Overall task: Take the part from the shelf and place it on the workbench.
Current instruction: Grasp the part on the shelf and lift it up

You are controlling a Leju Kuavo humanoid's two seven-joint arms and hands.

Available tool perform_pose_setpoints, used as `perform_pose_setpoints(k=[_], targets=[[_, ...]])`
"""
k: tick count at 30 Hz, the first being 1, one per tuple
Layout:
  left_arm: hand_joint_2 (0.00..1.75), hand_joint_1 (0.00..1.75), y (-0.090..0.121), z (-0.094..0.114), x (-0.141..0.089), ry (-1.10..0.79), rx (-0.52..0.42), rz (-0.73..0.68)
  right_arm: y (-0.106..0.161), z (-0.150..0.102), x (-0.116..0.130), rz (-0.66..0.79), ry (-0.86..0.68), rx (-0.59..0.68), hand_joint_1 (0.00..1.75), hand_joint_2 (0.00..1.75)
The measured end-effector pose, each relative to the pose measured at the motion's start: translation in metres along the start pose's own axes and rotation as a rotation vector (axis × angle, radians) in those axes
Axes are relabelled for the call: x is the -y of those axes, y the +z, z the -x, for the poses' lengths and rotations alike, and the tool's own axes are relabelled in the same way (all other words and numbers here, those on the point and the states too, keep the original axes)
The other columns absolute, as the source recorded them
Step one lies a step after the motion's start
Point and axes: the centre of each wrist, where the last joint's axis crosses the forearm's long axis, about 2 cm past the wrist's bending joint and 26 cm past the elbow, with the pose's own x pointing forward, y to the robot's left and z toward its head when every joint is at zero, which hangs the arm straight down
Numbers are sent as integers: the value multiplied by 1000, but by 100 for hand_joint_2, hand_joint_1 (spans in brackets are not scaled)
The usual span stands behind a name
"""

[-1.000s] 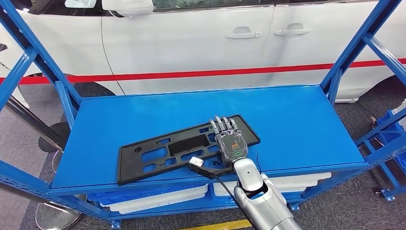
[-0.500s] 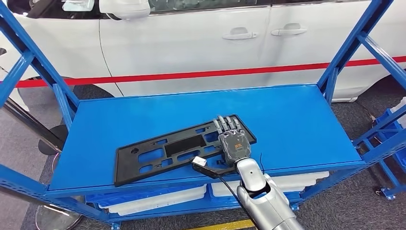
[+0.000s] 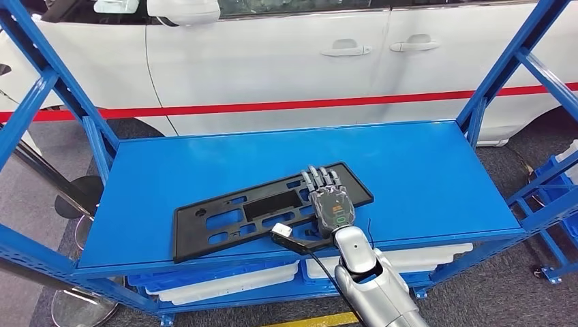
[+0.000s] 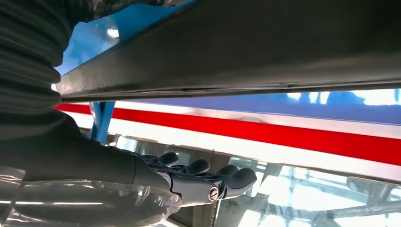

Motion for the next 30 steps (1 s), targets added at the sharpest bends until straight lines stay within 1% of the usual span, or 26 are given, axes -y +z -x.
perform_pose_setpoints(k=[7,16,21,25,30], targets=[[175,0,0,0,0,2,1,0,0,-2,0,11,-5,11,0,175],[175,0,-1,-1,-1,5,7,-4,1,-7,0,38,-17,56,0,175],[175,0,-1,-3,1,8,11,-1,3,-26,1,73,-43,145,0,175],[175,0,0,-3,2,9,13,2,10,-50,2,86,-82,239,0,175],[175,0,0,-5,7,16,30,17,13,-70,11,105,-120,306,0,175]])
